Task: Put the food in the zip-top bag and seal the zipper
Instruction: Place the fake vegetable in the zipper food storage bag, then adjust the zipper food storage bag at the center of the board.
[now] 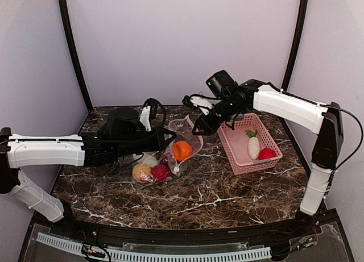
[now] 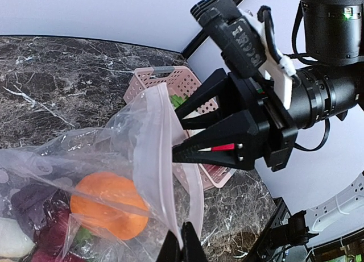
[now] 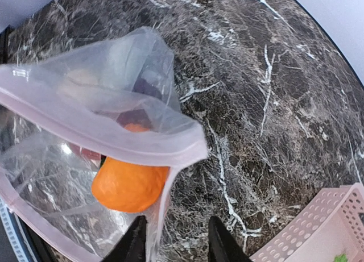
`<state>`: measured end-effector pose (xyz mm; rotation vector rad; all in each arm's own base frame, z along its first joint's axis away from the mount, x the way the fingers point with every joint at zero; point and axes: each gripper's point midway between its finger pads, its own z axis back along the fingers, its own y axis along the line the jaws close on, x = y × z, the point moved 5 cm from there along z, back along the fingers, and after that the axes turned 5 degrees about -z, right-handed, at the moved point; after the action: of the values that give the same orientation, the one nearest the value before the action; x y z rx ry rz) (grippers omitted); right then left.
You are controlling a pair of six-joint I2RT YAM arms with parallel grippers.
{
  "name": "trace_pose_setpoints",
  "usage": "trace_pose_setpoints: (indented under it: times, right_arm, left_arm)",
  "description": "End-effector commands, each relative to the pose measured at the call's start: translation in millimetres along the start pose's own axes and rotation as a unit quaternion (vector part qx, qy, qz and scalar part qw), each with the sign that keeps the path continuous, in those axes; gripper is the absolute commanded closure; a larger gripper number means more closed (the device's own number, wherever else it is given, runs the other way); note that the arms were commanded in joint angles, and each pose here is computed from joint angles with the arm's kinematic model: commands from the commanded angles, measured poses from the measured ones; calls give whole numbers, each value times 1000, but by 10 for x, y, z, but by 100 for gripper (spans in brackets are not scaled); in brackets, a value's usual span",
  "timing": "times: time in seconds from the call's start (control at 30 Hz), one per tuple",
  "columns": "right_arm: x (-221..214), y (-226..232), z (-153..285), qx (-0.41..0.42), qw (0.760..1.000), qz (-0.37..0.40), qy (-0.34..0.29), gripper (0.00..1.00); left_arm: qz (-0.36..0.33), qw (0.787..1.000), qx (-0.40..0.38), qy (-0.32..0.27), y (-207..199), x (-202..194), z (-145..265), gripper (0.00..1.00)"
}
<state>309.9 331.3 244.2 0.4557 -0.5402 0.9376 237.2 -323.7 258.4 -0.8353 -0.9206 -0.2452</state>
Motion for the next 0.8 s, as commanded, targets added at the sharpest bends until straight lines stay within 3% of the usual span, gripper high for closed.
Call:
trace_pose_setpoints:
  times: [0.0, 0.07, 0.27, 0.4, 0.57, 0.77]
  right_arm:
    - [-2, -32, -61, 7, 1000, -9, 12, 90]
    - [91, -22, 59, 10, 1000, -5, 2, 100]
    - [739, 51, 973, 14, 992, 21, -123, 100]
    - [771, 6, 935, 3, 990, 26, -136, 100]
    - [744, 10, 821, 25, 993, 13, -118, 100]
    - [902, 93, 1101, 26, 986, 32, -159, 100]
  left_arm:
    - [-6, 1000, 0, -12, -15, 34, 34, 99]
    - [-10, 1000, 5, -11, -8, 39, 36, 99]
    - [-85, 996, 21, -14, -201, 386, 150, 99]
    - [-121, 988, 97, -21, -68, 563, 278, 99]
    - [-118, 987, 96, -43, -135, 745, 475, 99]
    - [-127, 986, 105, -32, -227, 891, 557, 99]
